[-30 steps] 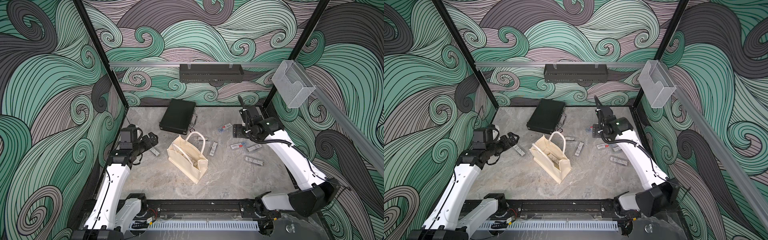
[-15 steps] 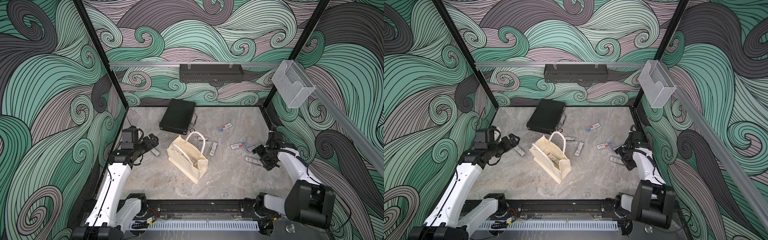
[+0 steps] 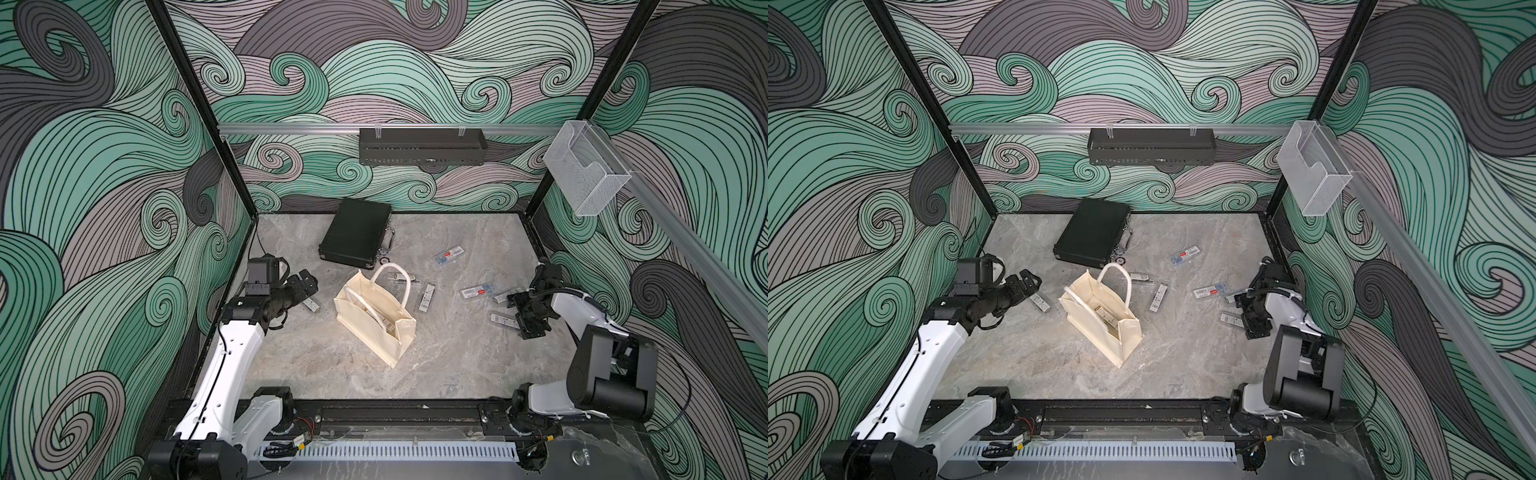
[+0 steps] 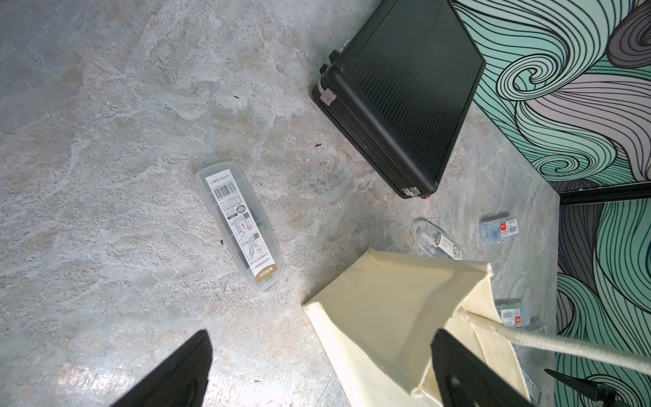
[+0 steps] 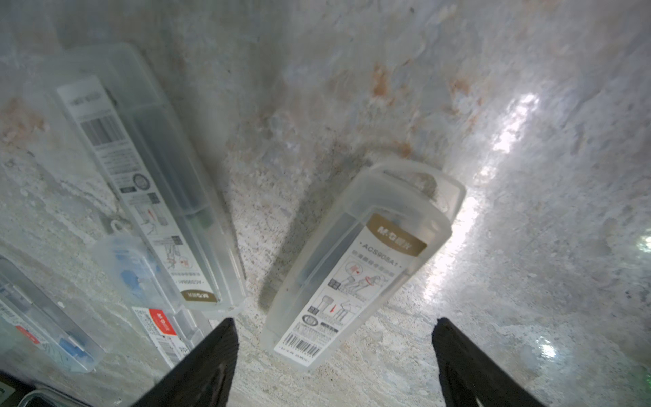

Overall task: Put the compass set into the canvas bag
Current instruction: Pick up the compass set at the center of the board.

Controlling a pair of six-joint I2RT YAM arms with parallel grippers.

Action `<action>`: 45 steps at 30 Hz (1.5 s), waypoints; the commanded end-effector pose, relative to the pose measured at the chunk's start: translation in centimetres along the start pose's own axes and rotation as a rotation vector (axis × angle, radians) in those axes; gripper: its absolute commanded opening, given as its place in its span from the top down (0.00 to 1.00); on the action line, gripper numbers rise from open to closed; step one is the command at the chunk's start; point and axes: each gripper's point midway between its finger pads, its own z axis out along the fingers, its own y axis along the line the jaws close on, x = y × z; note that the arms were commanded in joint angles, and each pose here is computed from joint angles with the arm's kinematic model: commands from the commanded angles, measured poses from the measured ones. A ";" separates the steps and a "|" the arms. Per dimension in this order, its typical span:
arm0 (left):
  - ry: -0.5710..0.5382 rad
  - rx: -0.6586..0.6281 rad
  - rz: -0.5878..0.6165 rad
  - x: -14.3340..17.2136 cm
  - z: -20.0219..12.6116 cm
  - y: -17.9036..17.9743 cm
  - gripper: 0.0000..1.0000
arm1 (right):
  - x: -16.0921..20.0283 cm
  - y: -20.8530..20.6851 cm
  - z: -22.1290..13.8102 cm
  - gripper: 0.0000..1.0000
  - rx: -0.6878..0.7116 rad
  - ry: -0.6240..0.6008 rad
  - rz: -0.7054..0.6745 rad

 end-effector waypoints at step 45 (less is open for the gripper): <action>-0.041 0.014 0.035 -0.2 -1.0 -0.3 0.02 | 3.8 -2.4 4.1 0.43 0.116 0.097 -0.305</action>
